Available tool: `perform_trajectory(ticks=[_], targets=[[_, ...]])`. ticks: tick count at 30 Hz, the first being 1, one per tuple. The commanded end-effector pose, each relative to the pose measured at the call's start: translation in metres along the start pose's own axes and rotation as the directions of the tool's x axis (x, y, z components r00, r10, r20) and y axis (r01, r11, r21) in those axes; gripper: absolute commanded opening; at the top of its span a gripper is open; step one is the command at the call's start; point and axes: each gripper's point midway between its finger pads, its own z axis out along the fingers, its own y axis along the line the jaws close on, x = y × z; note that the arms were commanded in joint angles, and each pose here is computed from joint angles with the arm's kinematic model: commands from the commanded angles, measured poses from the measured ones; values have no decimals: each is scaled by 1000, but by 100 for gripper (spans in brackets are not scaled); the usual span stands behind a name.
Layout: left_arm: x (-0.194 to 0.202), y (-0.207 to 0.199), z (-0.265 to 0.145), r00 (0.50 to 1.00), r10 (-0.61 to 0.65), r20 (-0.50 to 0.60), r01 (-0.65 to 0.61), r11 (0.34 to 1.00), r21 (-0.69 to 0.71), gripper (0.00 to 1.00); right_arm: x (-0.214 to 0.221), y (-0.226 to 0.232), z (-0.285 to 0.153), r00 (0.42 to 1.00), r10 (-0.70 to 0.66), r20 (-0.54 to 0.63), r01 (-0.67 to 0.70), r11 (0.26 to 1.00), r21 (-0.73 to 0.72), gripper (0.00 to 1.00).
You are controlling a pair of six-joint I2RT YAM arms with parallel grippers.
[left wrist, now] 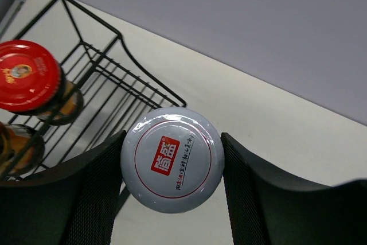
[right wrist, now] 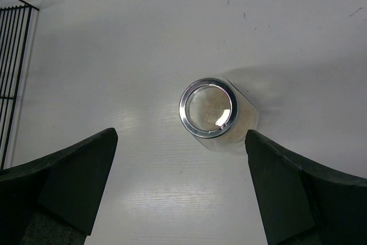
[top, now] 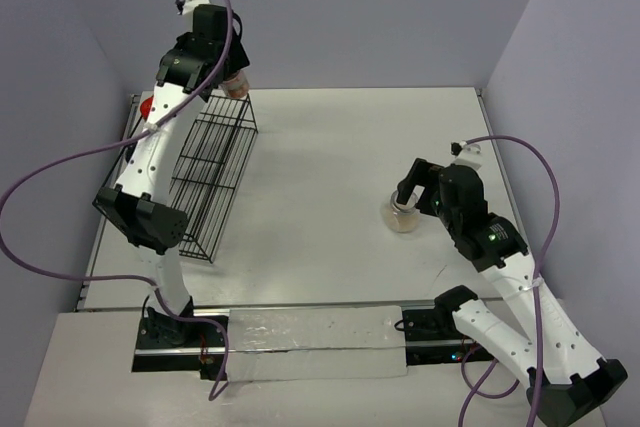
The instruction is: Organize the condiment bottles
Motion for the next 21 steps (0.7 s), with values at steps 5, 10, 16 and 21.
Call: perform_trajectory(ticks=[5, 10, 16, 21], targets=[[-32, 30, 20, 992, -105, 69, 107, 994, -33, 10, -15, 7, -3, 999, 24, 40, -23, 1000, -20, 100], [-4, 39, 48, 997, -77, 20, 79, 994, -81, 10, -14, 7, 0, 999, 21, 30, -20, 1000, -14, 100], [22, 51, 76, 998, -59, -15, 56, 989, -139, 10, -14, 6, 0, 999, 13, 30, -13, 1000, -9, 100], [38, 67, 89, 999, -51, -16, 46, 975, -217, 10, -13, 6, 1, 1000, 7, 25, -7, 1000, -3, 100]])
